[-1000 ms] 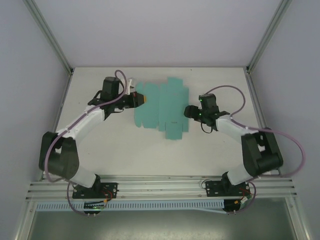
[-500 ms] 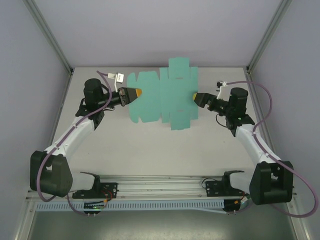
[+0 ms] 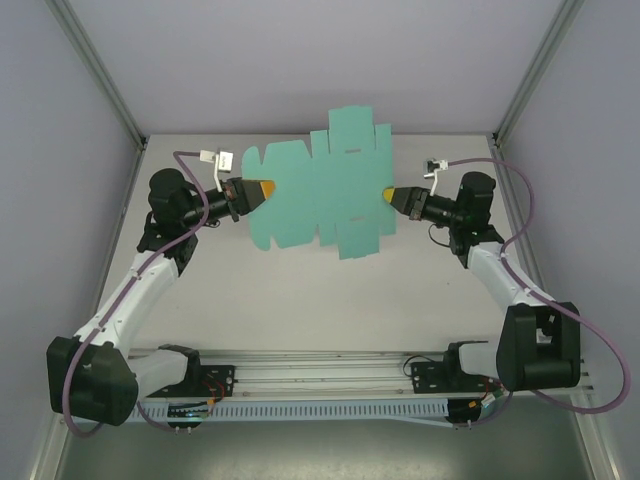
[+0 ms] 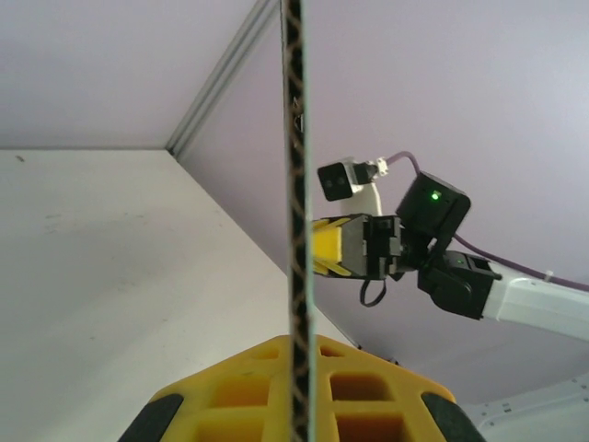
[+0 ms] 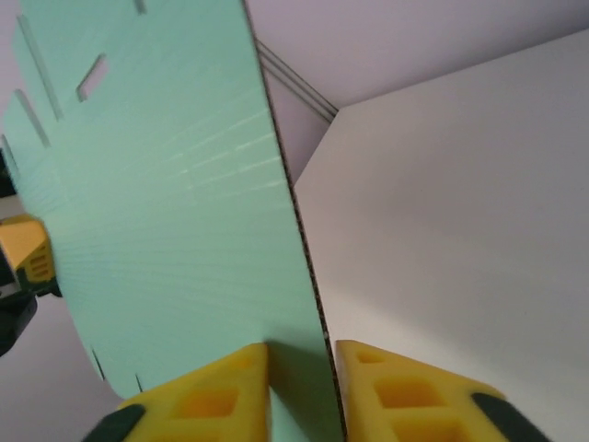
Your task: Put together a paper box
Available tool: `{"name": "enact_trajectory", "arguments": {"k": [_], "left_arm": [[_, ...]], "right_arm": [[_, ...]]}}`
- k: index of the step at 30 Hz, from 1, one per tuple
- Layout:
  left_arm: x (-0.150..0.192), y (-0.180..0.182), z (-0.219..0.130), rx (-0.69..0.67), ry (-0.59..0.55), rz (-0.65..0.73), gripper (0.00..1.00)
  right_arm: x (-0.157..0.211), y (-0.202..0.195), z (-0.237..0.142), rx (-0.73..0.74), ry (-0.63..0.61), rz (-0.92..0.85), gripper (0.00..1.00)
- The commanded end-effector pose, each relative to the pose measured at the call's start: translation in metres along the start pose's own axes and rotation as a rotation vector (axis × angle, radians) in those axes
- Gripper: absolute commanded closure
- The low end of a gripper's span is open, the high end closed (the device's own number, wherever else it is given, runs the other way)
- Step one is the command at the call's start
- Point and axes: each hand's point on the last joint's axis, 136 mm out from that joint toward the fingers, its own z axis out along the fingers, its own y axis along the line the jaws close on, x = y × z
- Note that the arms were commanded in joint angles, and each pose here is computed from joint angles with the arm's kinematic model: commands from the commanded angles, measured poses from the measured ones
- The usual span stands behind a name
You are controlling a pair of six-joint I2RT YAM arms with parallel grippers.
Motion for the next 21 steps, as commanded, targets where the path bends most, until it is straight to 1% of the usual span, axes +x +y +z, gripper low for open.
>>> {"name": "enact_trajectory", "arguments": {"k": [1,4,6,7,9,10,12,15,17,18,19,20,21], "left_arm": [[-0.003,-0.005,0.001,0.015,-0.014,0.045,1.0],[0.0,0.0,0.003,0.011,-0.009,0.03,1.0],[0.002,0.004,0.004,0.005,-0.005,0.023,1.0],[0.003,0.006,0.004,-0.006,-0.006,0.014,1.0],[0.006,0.008,0.003,-0.009,-0.002,0.011,1.0],[0.007,0.011,0.003,-0.017,-0.004,0.005,1.0],[0.01,0.016,0.003,-0.036,-0.004,-0.004,1.0],[0.016,0.026,0.003,-0.07,-0.003,-0.027,1.0],[0.025,0.041,0.001,-0.125,-0.001,-0.057,1.0],[0.032,0.051,-0.001,-0.165,0.005,-0.079,0.98],[0.041,0.062,-0.003,-0.209,0.011,-0.102,0.94],[0.051,0.072,-0.006,-0.249,0.019,-0.12,0.88],[0.062,0.082,-0.01,-0.289,0.025,-0.144,0.79]], "right_arm": [[0.007,0.023,-0.001,-0.081,0.027,-0.052,0.83],[0.009,0.028,0.0,-0.097,0.036,-0.067,0.87],[0.01,0.031,0.0,-0.101,0.039,-0.077,0.97],[0.011,0.032,0.0,-0.101,0.04,-0.09,1.0],[0.012,0.033,0.002,-0.083,0.043,-0.119,1.0],[0.014,0.031,0.003,-0.051,0.051,-0.138,1.0],[0.017,0.018,0.008,0.087,0.066,-0.191,1.0],[0.029,-0.006,0.014,0.388,0.15,-0.33,1.0],[0.031,-0.012,0.016,0.537,0.193,-0.447,1.0],[0.03,-0.014,0.017,0.589,0.2,-0.493,1.0],[0.029,-0.016,0.018,0.636,0.208,-0.538,1.0],[0.028,-0.019,0.018,0.687,0.212,-0.585,1.0],[0.025,-0.022,0.018,0.736,0.216,-0.625,1.0]]}}
